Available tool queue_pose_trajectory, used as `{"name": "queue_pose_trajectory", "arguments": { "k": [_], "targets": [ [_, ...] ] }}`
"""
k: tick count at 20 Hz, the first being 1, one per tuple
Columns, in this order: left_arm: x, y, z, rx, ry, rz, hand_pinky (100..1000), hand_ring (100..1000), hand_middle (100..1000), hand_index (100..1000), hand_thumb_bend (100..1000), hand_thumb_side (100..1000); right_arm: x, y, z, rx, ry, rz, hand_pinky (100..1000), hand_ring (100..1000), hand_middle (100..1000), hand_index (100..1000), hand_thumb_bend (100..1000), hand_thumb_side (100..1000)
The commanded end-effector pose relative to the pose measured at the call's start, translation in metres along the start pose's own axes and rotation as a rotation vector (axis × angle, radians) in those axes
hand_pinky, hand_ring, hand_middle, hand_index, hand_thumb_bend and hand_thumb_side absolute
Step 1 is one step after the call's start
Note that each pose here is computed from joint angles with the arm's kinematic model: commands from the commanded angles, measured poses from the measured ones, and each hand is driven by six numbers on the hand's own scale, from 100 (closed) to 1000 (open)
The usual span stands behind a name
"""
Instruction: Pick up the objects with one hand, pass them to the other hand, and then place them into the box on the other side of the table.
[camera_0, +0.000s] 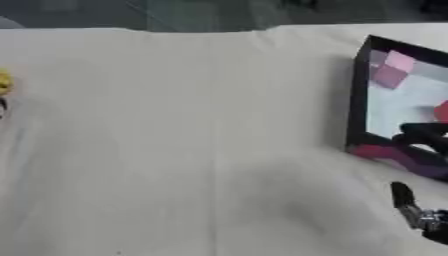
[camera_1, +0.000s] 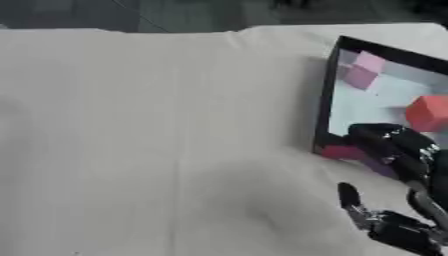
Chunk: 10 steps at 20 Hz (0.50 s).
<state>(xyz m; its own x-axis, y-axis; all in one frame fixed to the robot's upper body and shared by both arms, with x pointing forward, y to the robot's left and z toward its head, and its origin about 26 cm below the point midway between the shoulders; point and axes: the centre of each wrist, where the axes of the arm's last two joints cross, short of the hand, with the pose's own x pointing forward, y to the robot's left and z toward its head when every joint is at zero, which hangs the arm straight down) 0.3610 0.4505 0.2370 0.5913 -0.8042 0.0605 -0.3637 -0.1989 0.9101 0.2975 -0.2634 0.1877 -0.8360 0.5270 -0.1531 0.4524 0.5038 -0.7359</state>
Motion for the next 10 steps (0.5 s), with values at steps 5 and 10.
{"name": "queue_pose_trajectory", "arguments": {
  "k": [5,10],
  "targets": [
    [-0.0117,0.0211,-0.0099,0.095,0.053,-0.058,739,625,625,808,389,181,0.0027,-0.0040,-0.0002,-0.004,-0.003,0.005,782,812,718,988,100,285],
    [-0.0126,0.0194,-0.0095,0.092,0.061,-0.069,739,624,625,809,383,184,0.0035,-0.0028,0.0004,0.005,-0.004,0.001,782,812,717,989,100,286]
  ]
}}
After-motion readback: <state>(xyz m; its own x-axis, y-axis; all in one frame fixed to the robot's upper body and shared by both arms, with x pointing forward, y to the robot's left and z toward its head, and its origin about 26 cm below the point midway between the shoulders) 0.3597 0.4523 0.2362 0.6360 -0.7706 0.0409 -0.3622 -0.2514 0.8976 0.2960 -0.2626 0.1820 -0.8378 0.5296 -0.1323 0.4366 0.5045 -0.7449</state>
